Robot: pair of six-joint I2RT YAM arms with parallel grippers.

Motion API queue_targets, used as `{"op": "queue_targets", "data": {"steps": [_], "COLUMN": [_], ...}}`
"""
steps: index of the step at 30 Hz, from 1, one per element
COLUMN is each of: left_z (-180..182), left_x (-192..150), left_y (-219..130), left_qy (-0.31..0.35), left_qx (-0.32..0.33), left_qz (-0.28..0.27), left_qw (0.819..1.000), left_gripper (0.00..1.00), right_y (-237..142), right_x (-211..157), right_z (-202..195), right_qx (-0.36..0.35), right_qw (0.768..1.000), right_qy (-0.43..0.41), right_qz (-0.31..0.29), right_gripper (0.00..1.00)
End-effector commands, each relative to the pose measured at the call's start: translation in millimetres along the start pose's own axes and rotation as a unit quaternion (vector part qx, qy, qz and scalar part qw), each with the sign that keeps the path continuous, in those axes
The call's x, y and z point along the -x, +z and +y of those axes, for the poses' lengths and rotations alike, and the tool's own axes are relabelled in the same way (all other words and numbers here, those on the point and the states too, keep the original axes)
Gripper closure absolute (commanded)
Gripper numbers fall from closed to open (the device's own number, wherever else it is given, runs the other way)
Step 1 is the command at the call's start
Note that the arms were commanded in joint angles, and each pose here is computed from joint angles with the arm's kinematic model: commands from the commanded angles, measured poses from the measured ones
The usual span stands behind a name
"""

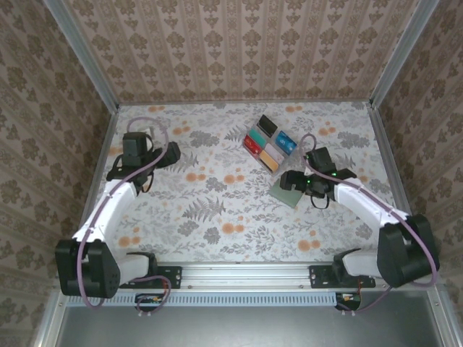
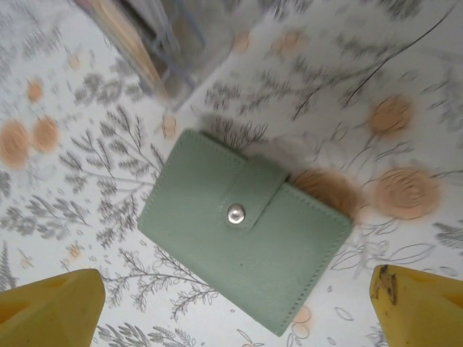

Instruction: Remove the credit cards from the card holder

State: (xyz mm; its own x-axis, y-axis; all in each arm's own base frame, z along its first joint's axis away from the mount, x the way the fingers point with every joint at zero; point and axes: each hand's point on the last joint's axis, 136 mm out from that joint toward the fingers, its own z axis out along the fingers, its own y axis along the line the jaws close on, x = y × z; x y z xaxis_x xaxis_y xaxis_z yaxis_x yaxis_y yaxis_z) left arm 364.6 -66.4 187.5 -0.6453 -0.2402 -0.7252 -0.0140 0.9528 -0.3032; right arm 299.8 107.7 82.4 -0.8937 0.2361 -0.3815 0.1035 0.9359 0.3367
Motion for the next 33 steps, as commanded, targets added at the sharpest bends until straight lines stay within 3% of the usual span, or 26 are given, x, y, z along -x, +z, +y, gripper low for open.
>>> {"op": "queue_targets", "data": {"steps": [1, 12, 21, 28, 33], "left_z": [-19.1, -39.9, -45.7, -52.0, -55.9], "left_x": [0.5, -20.5, -42.1, -59.2, -82.9], "left_y": [-0.9, 9.8, 14.2, 15.9, 18.1], "left_qy": [0.010, -0.013, -0.020, -0.027, -0.049], "left_qx": [-0.023, -0.039, -0.046, -0.057, -0.067], "left_qz": [0.013, 0.031, 0.055, 0.078, 0.106], "left_qw": [1.000, 0.999, 0.997, 0.995, 0.991], "left_gripper": [0.00, 0.00, 0.00, 0.00, 0.00], "right_y": [2.6, 42.8, 59.7, 68.5, 63.9], "right_x": [11.2, -1.0, -42.7, -73.9, -69.6], "right_z": [4.0, 6.5, 24.1, 97.4, 149.9], "right_qx": [-0.014, -0.058, -0.062, -0.011, 0.044], "right_qw": [1.000, 0.998, 0.995, 0.992, 0.992], "right_qy": [0.009, -0.011, -0.033, -0.073, -0.073], "right_qz": [-0.006, 0.030, 0.077, 0.099, 0.097], "right_gripper": [0.05, 0.07, 0.08, 0.10, 0.10]}}
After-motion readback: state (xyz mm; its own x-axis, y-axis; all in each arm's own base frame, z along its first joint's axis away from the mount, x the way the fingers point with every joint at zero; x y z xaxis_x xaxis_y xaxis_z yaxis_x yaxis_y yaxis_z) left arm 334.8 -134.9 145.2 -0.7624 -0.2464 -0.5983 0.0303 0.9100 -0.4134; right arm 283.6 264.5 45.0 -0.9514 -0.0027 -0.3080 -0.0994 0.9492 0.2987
